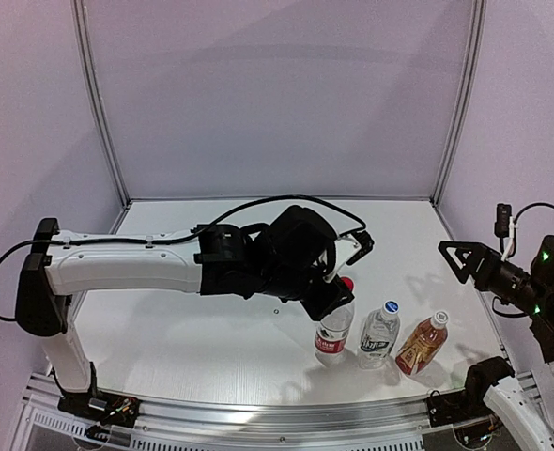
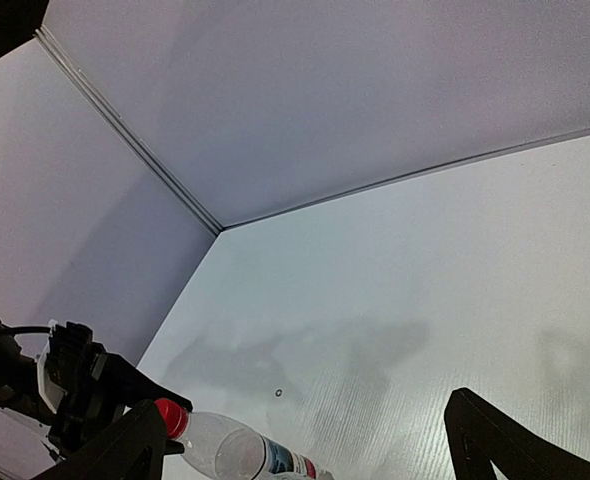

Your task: Unscrew the bottle caps

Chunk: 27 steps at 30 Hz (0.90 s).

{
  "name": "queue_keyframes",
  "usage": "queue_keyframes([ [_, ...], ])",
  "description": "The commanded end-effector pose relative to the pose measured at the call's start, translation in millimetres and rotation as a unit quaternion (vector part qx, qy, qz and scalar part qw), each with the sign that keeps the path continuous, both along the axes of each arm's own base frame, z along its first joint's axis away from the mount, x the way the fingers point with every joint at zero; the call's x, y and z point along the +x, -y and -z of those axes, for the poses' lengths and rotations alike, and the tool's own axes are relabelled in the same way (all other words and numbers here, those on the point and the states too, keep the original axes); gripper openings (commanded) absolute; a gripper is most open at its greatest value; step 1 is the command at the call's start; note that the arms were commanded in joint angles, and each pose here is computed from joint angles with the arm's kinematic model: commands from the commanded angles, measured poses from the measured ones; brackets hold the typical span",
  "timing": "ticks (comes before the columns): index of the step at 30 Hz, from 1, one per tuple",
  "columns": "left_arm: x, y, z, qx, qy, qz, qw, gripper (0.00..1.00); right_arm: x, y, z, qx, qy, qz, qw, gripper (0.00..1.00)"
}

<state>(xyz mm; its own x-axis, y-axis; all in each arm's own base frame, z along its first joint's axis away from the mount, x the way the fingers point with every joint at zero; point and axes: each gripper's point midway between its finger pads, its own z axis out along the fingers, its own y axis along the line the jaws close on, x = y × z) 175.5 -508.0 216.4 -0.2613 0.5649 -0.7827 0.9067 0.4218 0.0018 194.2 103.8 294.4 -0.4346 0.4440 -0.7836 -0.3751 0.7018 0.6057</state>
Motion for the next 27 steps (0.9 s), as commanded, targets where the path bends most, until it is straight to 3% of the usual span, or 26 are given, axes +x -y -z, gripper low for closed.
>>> queue_keyframes([
  [1, 0.6, 6.8, -8.8, -0.008, 0.012, -0.006, 1.000, 0.23, 3.2, -0.3, 3.5, -0.009, -0.007, 0.001, 1.000, 0.99],
  [5, 8.9, -5.2, -17.8, -0.013, 0.034, -0.030, 0.999, 0.15, 19.0, 1.7, -6.1, -0.002, -0.007, 0.017, 1.000, 0.99],
  [11, 26.0, -40.8, -32.5, -0.030, 0.046, -0.070, 0.996, 0.11, 52.5, -24.7, -28.5, 0.017, 0.000, -0.035, 0.999, 0.99],
  [15, 52.5, -79.0, -41.2, -0.049, 0.052, -0.134, 0.988, 0.11, 76.6, -54.1, -30.8, -0.029, -0.001, -0.048, 0.998, 0.99],
  [20, 87.3, -133.8, -45.5, -0.075, 0.046, -0.199, 0.976, 0.00, 107.7, -93.8, -20.2, -0.100, -0.009, -0.040, 0.994, 0.99],
  [23, 101.3, -165.4, -42.4, -0.057, 0.064, -0.241, 0.967, 0.00, 122.2, -112.6, -18.8, -0.136, -0.004, -0.028, 0.990, 0.99],
  [27, 105.3, -198.2, -47.7, -0.062, 0.048, -0.272, 0.959, 0.00, 118.9, -152.6, -14.3, -0.149, 0.020, -0.106, 0.983, 0.99],
])
